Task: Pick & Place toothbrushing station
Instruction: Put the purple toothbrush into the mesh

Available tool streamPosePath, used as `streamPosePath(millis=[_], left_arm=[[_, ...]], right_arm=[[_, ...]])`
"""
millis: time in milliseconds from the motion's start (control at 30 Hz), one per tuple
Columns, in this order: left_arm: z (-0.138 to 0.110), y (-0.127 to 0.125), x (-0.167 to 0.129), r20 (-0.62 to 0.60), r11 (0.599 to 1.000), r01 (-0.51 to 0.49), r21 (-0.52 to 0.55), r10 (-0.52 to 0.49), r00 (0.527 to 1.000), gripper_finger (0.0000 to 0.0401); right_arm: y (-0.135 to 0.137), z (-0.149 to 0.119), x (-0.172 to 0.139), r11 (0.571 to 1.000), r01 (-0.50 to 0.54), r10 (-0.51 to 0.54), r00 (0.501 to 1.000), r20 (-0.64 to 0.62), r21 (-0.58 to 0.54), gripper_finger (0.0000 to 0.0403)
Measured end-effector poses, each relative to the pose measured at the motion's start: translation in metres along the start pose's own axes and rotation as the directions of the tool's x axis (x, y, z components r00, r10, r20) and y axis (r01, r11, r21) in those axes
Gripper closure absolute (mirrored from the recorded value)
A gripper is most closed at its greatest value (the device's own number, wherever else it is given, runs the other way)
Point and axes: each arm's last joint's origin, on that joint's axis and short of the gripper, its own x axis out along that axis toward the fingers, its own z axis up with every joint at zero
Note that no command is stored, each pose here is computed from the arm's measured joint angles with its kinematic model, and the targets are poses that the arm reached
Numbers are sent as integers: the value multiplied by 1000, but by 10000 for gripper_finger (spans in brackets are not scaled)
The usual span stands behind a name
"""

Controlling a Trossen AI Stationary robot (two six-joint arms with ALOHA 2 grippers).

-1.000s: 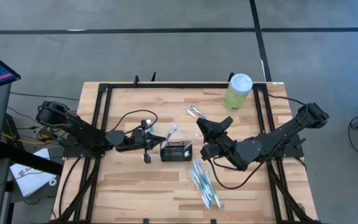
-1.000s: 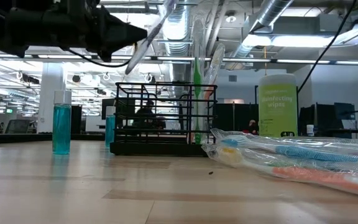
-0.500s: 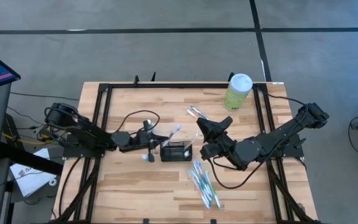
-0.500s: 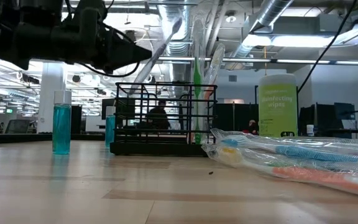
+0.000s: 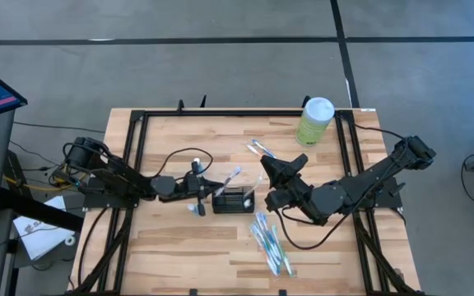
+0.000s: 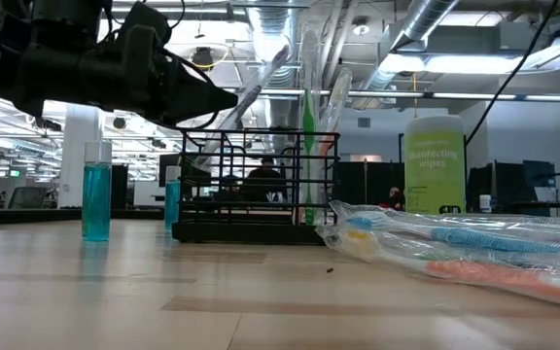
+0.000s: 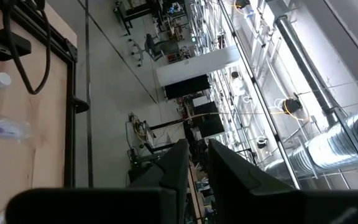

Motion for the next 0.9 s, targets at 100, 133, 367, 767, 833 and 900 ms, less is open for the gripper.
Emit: streamPosePath(millis=[100,133,367,767,833,900], left_arm=[[0,-1,-1,-1,1000,7,1,-7,1000,399],[0,-2,-1,-4,1000,8,2,-8,1000,398],[-3,-2,-1,-28,1000,10,12,-9,1000,397],[-5,-2,-1,-43,1000,26,-10,-26,999,343],[-4,-2,-1,-42,1000,25,-15,-26,999,326],[-4,-2,-1,-39,999,24,-26,-25,999,312]], right_arm=[[0,0,0,1000,0,0,1000,0,0,349],[0,0,0,1000,0,0,1000,0,1,349],[0,0,0,1000,0,0,1000,0,2,349],[0,0,0,1000,0,0,1000,0,0,349],[0,0,0,1000,0,0,1000,0,0,349],[0,0,0,1000,0,0,1000,-1,0,349]])
